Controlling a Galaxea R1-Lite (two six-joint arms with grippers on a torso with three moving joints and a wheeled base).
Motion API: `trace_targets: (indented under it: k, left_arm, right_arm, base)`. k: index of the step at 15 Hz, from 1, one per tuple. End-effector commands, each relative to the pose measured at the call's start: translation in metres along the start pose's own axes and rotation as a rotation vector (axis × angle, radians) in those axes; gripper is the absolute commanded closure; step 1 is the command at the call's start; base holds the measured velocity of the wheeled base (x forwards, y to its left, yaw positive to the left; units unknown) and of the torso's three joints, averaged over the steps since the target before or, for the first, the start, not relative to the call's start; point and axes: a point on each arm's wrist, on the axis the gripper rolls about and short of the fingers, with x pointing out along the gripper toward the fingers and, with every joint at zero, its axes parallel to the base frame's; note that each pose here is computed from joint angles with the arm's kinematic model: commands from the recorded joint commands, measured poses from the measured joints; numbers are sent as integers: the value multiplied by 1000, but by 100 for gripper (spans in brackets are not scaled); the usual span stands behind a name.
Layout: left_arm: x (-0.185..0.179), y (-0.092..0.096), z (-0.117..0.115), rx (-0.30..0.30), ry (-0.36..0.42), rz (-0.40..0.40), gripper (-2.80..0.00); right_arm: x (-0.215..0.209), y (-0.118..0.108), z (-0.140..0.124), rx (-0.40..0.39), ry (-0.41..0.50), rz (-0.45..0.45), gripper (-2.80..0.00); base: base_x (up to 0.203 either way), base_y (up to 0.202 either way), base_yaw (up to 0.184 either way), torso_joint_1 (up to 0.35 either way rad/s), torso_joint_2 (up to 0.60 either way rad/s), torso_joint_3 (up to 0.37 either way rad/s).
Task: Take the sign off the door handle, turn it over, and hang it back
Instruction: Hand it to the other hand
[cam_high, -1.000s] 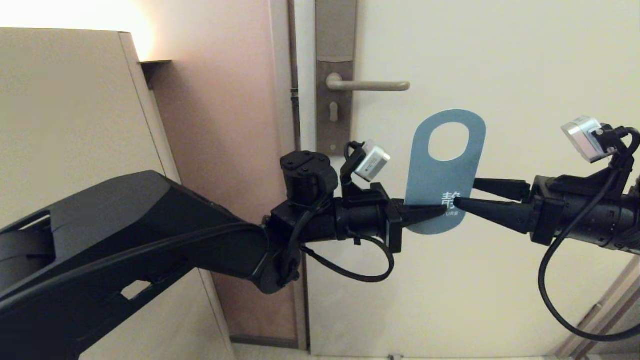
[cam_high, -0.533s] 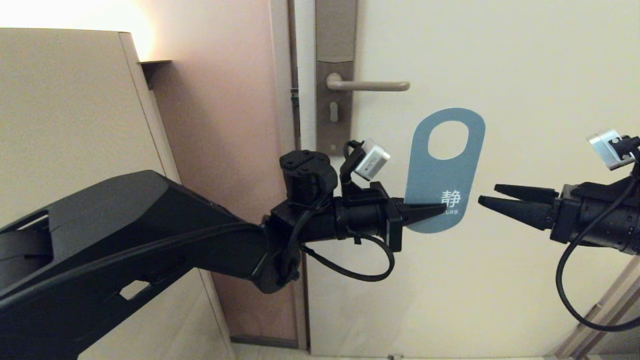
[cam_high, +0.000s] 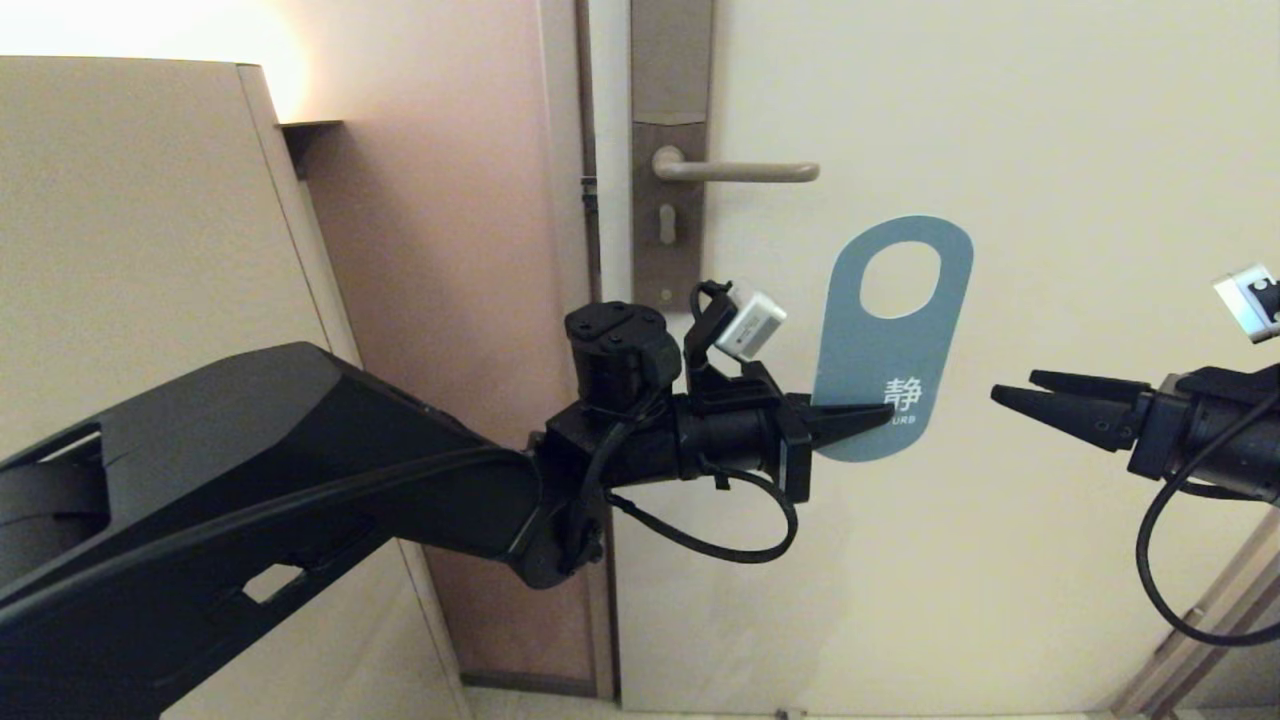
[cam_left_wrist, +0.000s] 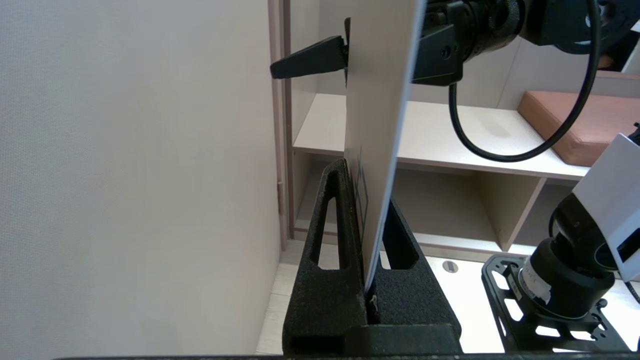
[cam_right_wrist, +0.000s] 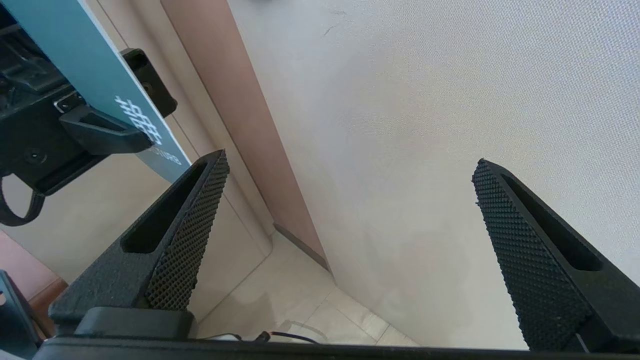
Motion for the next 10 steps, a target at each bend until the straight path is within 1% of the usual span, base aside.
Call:
trace_targets:
  k: [1,8,10]
  left_arm:
    - [0,0,-1,1,-2,-4,0]
    - [8,-3,3,11,-14,-12,0]
    - [9,-2,3,7,-13,13,0]
  right_arm:
    - [0,0,0,-1,-2,4,-280]
    - [0,-1,0,-1,-3,1,-280]
    - [0,-1,0,0,-2,1,-280]
  base:
    - [0,0,0,0,0,0]
    - [0,0,0,0,0,0]
    - [0,0,0,0,0,0]
